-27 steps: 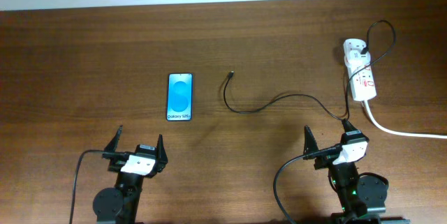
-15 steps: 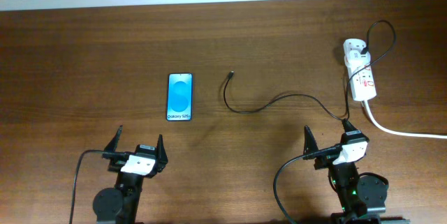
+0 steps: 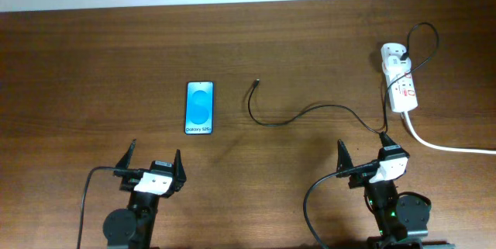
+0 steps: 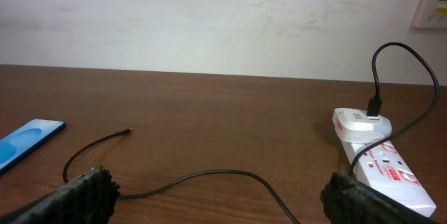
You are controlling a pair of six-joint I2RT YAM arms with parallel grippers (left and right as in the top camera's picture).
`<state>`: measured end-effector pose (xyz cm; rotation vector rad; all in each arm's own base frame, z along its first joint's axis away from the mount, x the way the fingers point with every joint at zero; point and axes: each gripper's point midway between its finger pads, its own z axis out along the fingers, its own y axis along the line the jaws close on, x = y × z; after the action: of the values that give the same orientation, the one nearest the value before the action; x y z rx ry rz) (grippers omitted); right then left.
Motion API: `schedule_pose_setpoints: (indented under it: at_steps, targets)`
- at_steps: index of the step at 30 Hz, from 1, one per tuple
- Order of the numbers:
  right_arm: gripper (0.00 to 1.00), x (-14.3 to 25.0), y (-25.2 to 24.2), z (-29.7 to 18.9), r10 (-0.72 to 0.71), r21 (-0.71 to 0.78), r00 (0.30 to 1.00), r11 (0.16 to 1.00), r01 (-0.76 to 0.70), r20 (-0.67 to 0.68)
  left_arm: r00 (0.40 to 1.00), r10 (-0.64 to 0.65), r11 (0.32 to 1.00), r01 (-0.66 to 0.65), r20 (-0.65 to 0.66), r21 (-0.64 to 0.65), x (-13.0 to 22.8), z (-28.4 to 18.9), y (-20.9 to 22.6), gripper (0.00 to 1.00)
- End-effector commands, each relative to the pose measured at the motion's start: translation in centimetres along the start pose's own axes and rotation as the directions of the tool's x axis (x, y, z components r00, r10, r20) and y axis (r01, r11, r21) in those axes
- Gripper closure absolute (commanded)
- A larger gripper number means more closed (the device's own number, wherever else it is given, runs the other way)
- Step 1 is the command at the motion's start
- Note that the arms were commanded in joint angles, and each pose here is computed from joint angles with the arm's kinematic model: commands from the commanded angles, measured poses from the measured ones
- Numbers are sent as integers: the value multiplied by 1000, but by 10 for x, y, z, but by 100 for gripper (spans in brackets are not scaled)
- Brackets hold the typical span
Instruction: Plug charger to phone and switch on socket
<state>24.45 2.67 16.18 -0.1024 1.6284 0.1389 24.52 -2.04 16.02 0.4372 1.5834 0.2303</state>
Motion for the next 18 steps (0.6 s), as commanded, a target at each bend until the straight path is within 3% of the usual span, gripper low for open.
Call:
schedule_pose_setpoints:
  at_steps: [1,18]
  targets:
    - [1,2,3,0,0,-13,1000,1000,0,-3,1000,12,1000,-12,-6,-10,2,0,1,1]
    - [2,2,3,0,0,-13,1000,1000,0,-3,1000,12,1000,-12,-8,-19,2,0,3,1]
